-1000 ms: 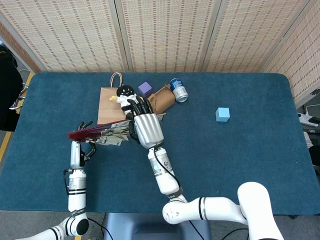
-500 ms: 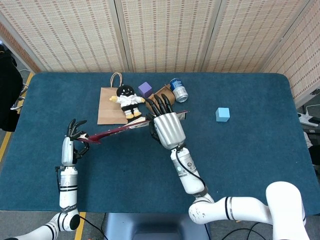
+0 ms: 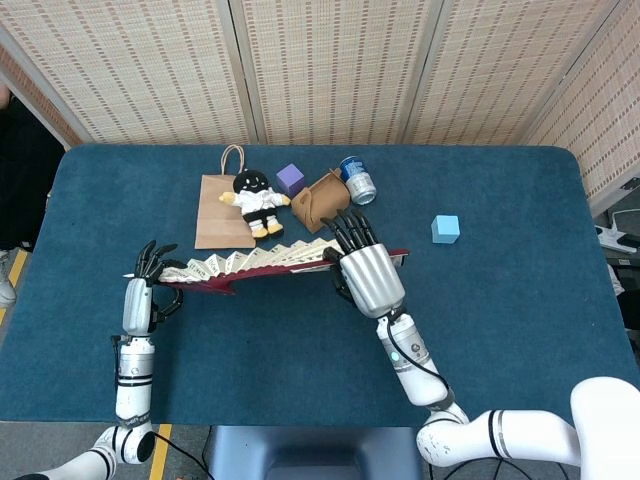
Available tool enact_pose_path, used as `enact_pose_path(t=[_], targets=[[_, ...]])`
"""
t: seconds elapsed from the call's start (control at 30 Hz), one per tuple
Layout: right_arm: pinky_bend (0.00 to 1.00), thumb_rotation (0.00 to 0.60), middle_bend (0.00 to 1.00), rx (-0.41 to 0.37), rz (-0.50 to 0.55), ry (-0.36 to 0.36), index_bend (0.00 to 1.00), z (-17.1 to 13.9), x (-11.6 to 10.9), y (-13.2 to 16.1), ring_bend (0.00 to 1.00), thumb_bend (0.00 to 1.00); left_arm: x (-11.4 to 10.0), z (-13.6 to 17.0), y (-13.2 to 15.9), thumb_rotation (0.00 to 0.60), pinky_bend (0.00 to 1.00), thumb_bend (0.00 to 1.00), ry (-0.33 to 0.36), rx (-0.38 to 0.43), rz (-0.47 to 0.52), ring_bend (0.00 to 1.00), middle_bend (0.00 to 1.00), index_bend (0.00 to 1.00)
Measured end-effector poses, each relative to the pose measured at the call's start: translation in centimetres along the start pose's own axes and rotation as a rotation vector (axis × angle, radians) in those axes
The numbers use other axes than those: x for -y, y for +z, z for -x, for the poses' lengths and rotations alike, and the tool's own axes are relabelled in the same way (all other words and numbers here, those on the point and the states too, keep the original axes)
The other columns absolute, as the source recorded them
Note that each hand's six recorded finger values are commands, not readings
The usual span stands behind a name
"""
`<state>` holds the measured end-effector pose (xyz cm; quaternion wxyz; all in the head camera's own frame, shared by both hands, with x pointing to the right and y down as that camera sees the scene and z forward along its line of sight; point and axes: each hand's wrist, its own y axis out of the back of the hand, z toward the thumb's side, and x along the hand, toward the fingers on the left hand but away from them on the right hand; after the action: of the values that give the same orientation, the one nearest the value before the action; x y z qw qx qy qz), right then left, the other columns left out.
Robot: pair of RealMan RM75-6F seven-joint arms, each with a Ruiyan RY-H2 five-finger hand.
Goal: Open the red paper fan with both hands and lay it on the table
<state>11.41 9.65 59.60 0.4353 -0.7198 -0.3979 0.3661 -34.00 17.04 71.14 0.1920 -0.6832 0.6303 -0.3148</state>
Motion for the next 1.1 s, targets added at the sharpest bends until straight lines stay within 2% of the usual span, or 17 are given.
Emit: enact_pose_path(t=[0.47,0.53,0.7,0.83,0.93,1.0,1.1], targets=[[0.0,0.6,0.12,-0.007,-0.01,0.052,0.41,-7.9,2.4,-2.1,0.0,0.73,0.2,3.7,-2.7,0.6,0.0,0.63,-0.095,0.033,-0.237,0.0,0.06,0.07],[0.0,0.6,0.12,-0.005,-0.018,0.068,0.35,-9.0,2.7,-2.4,0.0,0.73,0.2,4.2,-3.1,0.6,0.0,0.62,-0.105,0.036,-0.267,0.0,0.04,0.04],[0.0,0.6,0.11,-0.006,-0.056,0.127,0.1,-12.2,3.5,-3.5,0.0,0.73,0.1,5.6,-4.9,0.6,0.0,0.56,-0.158,0.003,-0.358,0.0,0.0,0.0],[0.0,0.6,0.09,0.005,-0.116,0.172,0.01,-14.0,4.1,-4.9,0.0,0.72,-0.1,6.6,-6.2,0.6,0.0,0.48,-0.208,-0.019,-0.421,0.0,0.0,0.0],[0.0,0.6,0.06,0.023,-0.162,0.211,0.0,-14.8,4.2,-6.2,0.0,0.58,-0.4,6.9,-6.7,0.6,0.0,0.43,-0.232,-0.032,-0.414,0.0,0.0,0.0],[0.0,0.6,0.03,0.038,-0.193,0.238,0.0,-15.2,4.2,-7.1,0.0,0.44,-0.6,7.0,-6.7,0.6,0.0,0.42,-0.242,-0.037,-0.396,0.0,0.0,0.0],[0.0,0.6,0.0,0.057,-0.231,0.276,0.0,-15.8,3.8,-8.2,0.0,0.3,-1.2,6.9,-6.6,0.6,0.0,0.42,-0.246,-0.04,-0.361,0.0,0.0,0.0]])
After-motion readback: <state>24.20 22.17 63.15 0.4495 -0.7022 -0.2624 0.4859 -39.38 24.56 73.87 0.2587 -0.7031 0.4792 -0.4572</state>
